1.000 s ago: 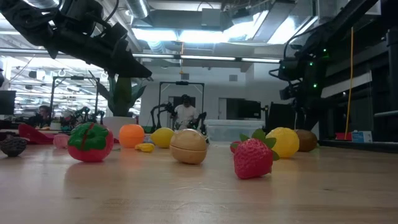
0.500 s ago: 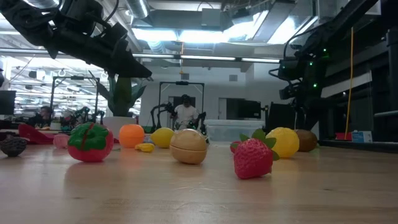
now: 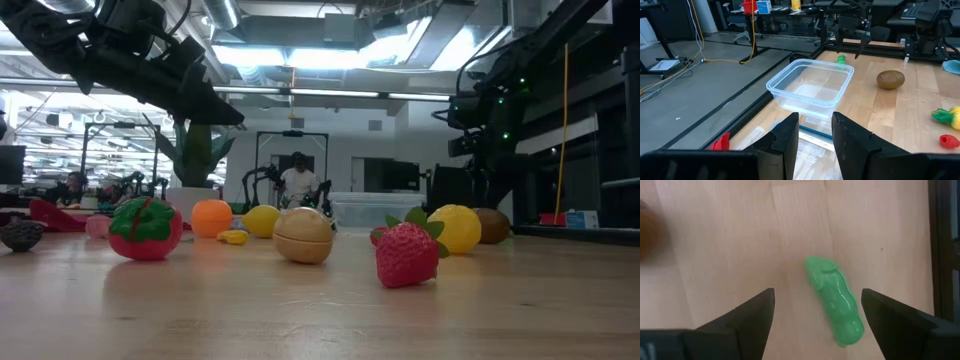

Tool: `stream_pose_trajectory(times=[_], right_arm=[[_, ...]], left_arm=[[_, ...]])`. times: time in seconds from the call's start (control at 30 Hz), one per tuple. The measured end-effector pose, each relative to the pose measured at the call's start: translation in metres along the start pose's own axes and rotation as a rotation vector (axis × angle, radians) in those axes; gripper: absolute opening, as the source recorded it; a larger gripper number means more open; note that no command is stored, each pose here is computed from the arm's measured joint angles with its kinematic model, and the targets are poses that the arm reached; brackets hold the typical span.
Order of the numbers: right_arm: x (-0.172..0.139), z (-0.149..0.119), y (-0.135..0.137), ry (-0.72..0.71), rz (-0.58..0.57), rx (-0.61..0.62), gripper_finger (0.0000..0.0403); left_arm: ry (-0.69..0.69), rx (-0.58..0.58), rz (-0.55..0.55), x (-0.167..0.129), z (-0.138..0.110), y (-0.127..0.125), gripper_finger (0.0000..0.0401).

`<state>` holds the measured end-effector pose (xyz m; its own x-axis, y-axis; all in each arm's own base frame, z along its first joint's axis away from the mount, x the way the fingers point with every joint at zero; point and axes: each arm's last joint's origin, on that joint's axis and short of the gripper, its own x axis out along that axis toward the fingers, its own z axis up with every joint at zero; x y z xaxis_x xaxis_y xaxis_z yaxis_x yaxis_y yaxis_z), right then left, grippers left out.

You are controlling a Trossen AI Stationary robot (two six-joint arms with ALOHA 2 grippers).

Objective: Pick and placing Produce into tupperware
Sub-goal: Put the green peas into the transparent bin

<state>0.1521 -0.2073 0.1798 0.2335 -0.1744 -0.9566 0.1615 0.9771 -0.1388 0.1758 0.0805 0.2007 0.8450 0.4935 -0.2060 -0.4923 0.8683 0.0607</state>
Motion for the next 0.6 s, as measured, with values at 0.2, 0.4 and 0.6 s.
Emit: stream_pose_trajectory(times=[0.2,0.4,0.6], right_arm=[[0.0,0.0,-0.0001,0.0,0.0,0.001,0.0298],[0.0,0.0019,-0.002,-0.021,-0.02,-0.002,0.0298],[0.0,0.0019,-0.0019,-0.02,-0.018,-0.001,0.0298]], left_arm=[[0.0,0.001,0.0,0.0,0.0,0.0,0.011],[0.0,0.049,0.0,0.0,0.0,0.0,0.011],[0.0,0.049,0.0,0.0,0.0,0.0,0.011]])
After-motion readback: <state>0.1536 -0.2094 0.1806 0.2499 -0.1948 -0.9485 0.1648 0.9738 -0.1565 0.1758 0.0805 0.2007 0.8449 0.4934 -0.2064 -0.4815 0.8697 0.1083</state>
